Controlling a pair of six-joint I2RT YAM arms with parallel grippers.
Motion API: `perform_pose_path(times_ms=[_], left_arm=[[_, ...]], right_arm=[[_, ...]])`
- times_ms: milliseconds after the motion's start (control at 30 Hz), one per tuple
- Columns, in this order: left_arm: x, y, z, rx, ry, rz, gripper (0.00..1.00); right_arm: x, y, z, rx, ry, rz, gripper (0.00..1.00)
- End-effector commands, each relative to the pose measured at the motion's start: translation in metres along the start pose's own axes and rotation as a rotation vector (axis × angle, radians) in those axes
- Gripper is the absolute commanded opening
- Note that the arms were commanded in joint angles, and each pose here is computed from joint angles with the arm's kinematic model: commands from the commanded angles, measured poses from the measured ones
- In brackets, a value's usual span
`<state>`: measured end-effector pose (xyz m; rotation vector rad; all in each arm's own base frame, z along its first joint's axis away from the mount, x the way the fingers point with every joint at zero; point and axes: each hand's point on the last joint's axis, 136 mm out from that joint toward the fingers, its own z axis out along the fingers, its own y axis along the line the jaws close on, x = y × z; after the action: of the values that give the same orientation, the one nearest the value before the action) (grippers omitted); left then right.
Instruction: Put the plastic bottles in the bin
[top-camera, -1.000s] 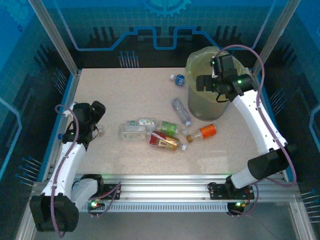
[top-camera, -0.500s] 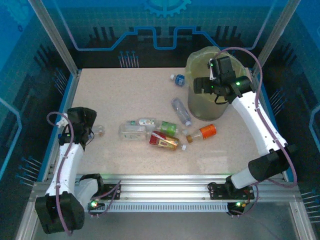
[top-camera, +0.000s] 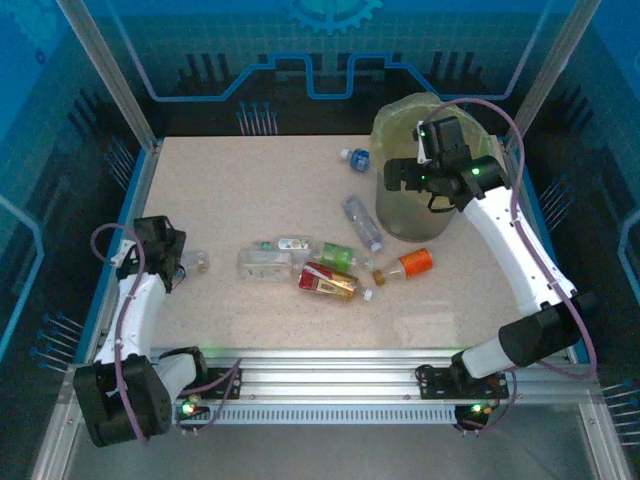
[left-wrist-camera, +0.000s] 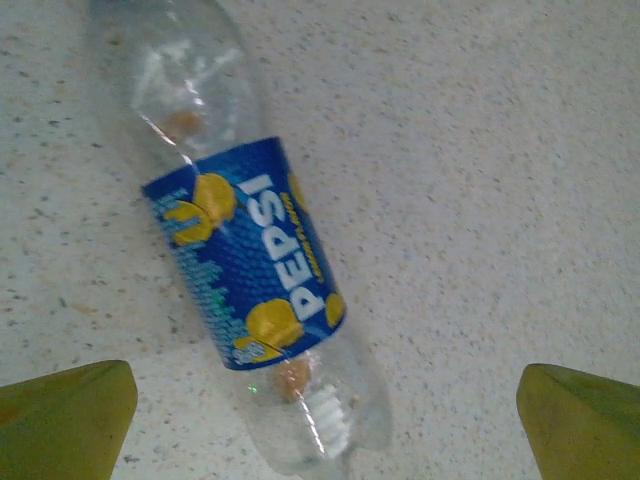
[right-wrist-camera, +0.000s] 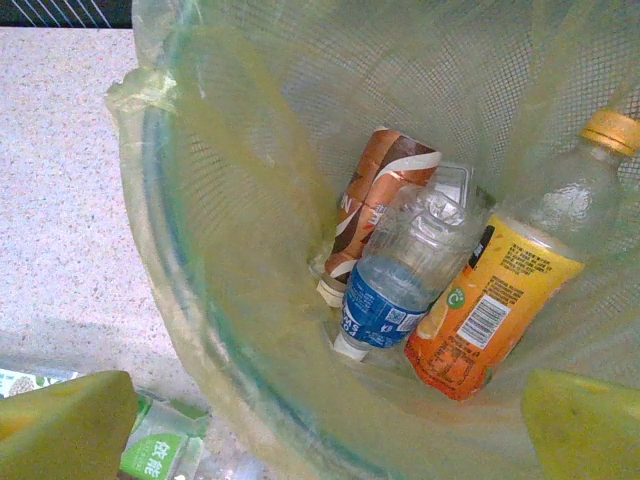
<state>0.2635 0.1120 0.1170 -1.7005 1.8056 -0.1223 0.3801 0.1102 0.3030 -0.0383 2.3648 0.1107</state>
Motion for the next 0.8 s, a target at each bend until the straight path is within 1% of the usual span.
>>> perform_pose_path(times_ms=[0,200,567,767], left_arm=[[-0.014,0.013,0.001,-0.066,-0.033,-0.044,0.99],[-0.023,0.024,0.017,-0.107,-0.031,-0.086,0.99],[-0.022,0.035,0.048,-0.192,-0.008,-0.135,0.99],[-0.022,0.03,0.067,-0.221,0.017,-0.115,0.99]], right_arm=[[-0.004,0.008,-0.013,-0.035,-0.036,0.01,1.0],[-0.004,0.014,-0.012,-0.044,-0.033,0.004,1.0],[-0.003,0.02,-0.011,-0.043,-0.028,-0.008,1.0],[-0.002,0.024,-0.007,-0.048,-0.017,-0.023,1.0]])
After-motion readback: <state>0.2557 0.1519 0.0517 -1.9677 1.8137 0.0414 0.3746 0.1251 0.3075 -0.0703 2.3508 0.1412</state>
